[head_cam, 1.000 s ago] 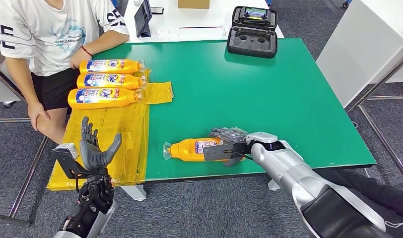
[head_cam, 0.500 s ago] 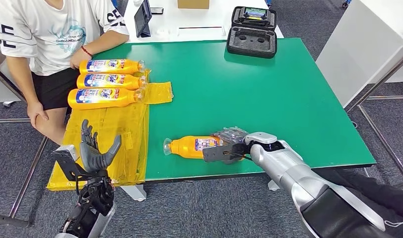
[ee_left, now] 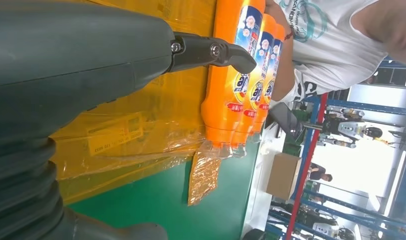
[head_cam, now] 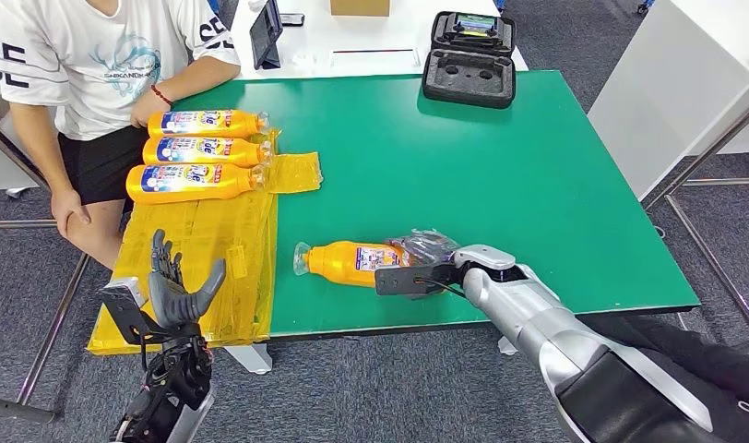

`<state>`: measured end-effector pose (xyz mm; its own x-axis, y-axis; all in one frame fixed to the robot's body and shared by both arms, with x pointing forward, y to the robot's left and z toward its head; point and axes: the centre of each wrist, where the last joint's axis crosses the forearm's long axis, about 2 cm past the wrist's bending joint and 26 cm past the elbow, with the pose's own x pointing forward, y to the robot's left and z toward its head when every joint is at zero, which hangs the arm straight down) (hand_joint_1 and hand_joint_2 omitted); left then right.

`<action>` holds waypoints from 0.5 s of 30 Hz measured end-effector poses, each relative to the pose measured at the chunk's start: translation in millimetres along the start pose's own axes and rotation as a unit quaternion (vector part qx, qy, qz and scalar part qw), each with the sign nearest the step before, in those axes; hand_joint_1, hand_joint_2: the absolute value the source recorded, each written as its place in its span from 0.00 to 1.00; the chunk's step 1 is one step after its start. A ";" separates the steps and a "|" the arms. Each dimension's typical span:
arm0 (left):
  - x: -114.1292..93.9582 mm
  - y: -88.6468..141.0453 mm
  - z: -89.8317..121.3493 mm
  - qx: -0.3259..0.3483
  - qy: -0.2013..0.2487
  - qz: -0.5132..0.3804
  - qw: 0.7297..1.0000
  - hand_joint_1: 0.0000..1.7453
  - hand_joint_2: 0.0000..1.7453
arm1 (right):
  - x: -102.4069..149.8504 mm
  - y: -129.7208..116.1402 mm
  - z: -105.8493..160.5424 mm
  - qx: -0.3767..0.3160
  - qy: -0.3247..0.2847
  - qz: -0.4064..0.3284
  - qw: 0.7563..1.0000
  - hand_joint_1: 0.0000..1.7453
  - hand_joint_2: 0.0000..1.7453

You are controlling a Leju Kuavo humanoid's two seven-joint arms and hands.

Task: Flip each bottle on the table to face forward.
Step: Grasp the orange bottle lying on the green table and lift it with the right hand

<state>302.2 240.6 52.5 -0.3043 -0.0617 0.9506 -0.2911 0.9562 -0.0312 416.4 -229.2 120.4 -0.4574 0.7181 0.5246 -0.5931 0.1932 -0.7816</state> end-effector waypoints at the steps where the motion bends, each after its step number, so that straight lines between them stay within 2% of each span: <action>1: 0.0 0.1 0.3 0.000 0.000 0.000 1.000 0.00 1.00 | -0.1 0.0 0.1 -0.001 0.000 -0.001 1.000 1.00 1.00; 5: 0.1 0.3 1.4 0.000 0.000 0.001 1.000 0.00 1.00 | -1.0 1.4 0.8 -0.025 -0.010 -0.013 1.000 1.00 1.00; 9: 1.4 0.0 2.3 -0.003 0.003 0.023 1.000 0.00 1.00 | -0.7 5.3 2.7 -0.127 -0.058 -0.043 0.989 1.00 1.00; 15: 5.9 -3.9 -0.9 -0.005 0.029 0.109 0.994 0.00 1.00 | 11.4 24.4 7.8 -0.316 -0.140 -0.101 0.933 1.00 1.00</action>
<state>302.4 236.9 58.4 -0.3055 0.1636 0.9380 -0.2146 0.9480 -0.2352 391.5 -221.5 110.0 -0.5858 0.4394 0.6810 -0.2168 0.7247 -0.6540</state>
